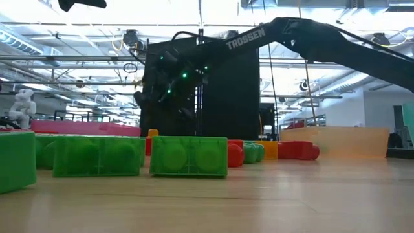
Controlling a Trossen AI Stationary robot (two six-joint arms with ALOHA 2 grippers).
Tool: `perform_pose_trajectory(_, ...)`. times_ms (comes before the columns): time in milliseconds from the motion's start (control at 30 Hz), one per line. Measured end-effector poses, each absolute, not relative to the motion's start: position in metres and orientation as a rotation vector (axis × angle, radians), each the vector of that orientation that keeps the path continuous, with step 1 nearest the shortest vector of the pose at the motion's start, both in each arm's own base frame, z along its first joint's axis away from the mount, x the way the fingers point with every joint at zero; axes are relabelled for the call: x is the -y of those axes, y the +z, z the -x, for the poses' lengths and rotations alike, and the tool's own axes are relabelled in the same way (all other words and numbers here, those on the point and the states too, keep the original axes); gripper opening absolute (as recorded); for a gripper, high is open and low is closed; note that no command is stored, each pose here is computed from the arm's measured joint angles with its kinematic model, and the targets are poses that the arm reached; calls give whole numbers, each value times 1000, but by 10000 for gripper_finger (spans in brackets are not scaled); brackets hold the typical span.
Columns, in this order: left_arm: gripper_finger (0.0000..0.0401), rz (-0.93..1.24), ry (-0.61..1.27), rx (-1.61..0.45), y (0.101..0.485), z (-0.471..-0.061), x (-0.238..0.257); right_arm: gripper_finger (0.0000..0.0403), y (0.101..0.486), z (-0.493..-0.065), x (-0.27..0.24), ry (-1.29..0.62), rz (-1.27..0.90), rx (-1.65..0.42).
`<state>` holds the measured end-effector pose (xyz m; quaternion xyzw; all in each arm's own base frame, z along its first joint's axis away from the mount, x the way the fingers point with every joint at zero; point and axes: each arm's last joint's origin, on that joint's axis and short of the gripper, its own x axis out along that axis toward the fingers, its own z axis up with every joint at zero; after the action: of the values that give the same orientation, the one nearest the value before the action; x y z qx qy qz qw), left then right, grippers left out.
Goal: Sort blocks
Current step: Put the yellow game piece into the blue bin
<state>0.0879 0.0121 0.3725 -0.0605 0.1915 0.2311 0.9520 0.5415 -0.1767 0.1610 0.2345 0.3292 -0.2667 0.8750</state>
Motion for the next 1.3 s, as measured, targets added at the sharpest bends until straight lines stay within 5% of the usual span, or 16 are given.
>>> perform_pose_trajectory(1300,31,94,465,-396,372,-88,-12,231,177,-533,159,-475,-375,-818)
